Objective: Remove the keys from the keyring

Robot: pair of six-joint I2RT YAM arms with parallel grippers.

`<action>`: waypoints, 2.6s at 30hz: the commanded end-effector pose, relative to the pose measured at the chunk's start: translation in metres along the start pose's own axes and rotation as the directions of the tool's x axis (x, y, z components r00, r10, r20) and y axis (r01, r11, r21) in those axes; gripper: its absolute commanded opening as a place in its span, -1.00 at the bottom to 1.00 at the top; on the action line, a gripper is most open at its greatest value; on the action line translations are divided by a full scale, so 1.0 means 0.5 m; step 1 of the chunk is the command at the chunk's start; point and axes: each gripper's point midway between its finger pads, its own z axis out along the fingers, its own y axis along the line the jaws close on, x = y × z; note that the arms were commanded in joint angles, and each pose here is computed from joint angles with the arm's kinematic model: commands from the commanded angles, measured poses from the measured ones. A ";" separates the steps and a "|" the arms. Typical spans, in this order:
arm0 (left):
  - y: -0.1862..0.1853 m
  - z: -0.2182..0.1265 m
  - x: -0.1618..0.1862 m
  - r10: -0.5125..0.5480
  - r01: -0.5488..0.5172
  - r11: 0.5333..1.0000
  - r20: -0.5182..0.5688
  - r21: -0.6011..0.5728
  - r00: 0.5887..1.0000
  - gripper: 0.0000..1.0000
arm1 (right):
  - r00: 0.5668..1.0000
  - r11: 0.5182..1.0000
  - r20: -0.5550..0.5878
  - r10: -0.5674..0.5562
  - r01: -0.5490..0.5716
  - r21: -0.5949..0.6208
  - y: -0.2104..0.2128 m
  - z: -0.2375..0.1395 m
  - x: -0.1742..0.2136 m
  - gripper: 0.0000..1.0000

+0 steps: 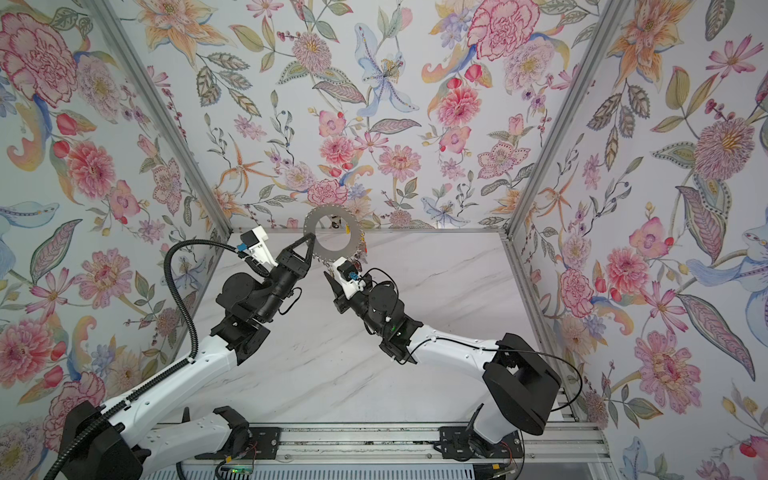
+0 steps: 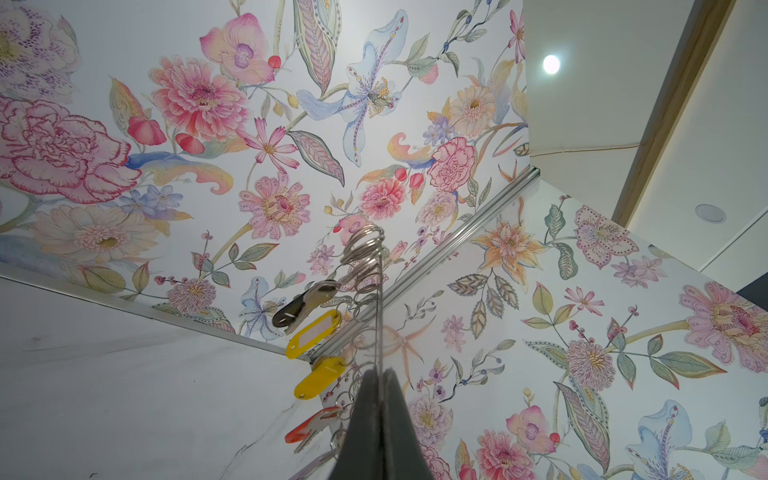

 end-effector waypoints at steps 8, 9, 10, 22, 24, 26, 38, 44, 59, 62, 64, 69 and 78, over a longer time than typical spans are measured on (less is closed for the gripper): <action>-0.042 0.000 -0.033 -0.006 0.001 0.998 0.071 0.065 0.997 -1.00 | 0.999 0.999 0.026 0.029 -0.030 0.037 -0.014 -0.012 -0.020 -0.60; -0.040 0.001 -0.031 -0.005 0.001 0.998 0.068 0.062 0.998 -1.00 | 0.999 0.999 0.028 0.027 -0.028 0.038 -0.015 -0.013 -0.022 -0.65; -0.039 0.001 -0.032 -0.004 0.000 0.998 0.069 0.060 0.998 -1.00 | 0.999 0.999 0.030 0.023 -0.024 0.041 -0.016 -0.015 -0.023 -0.70; 0.013 0.000 -0.022 -0.057 0.059 0.998 0.095 -0.017 0.994 -1.00 | 0.998 0.997 0.037 -0.041 0.038 0.073 -0.031 -0.055 -0.055 -1.00; 0.020 0.000 -0.015 -0.073 0.075 0.997 0.089 -0.018 0.993 -1.00 | 0.998 0.995 0.017 -0.063 0.061 0.084 -0.037 -0.060 -0.057 -1.00; 0.027 0.000 -0.006 -0.087 0.089 0.996 0.078 -0.019 0.993 -1.00 | 0.995 0.991 -0.005 -0.097 0.097 0.093 -0.044 -0.060 -0.060 -1.00; 0.058 -0.009 0.049 -0.145 0.145 0.989 0.001 -0.033 0.989 -0.73 | 0.958 0.957 -0.054 -0.283 0.285 0.055 -0.073 -0.062 -0.107 -1.00; 0.061 -0.014 0.066 -0.157 0.156 0.987 -0.031 -0.034 0.987 -0.61 | 0.943 0.943 -0.046 -0.328 0.330 0.035 -0.088 -0.062 -0.129 -1.00; 0.062 -0.035 0.094 -0.102 0.097 0.994 -0.118 -0.047 0.988 -0.28 | 0.915 0.916 -0.045 -0.400 0.399 -0.035 -0.108 -0.087 -0.146 -1.00; 0.047 -0.036 0.084 -0.010 0.003 0.999 -0.138 -0.046 0.990 -0.19 | 0.909 0.909 -0.041 -0.416 0.413 -0.057 -0.104 -0.096 -0.148 -1.00; 0.031 -0.029 0.078 0.096 -0.105 0.994 -0.176 -0.040 0.980 -0.11 | 0.904 0.904 -0.038 -0.425 0.422 -0.072 -0.101 -0.101 -0.149 -1.00; -0.004 -0.014 0.046 0.395 -0.410 0.912 -0.253 -0.008 0.883 0.07 | 0.892 0.891 -0.040 -0.450 0.444 -0.097 -0.103 -0.111 -0.147 -1.00; -0.005 0.012 0.052 0.660 -0.662 0.731 -0.419 0.165 0.624 0.06 | 0.884 0.877 -0.028 -0.467 0.459 -0.143 -0.100 -0.129 -0.152 -1.00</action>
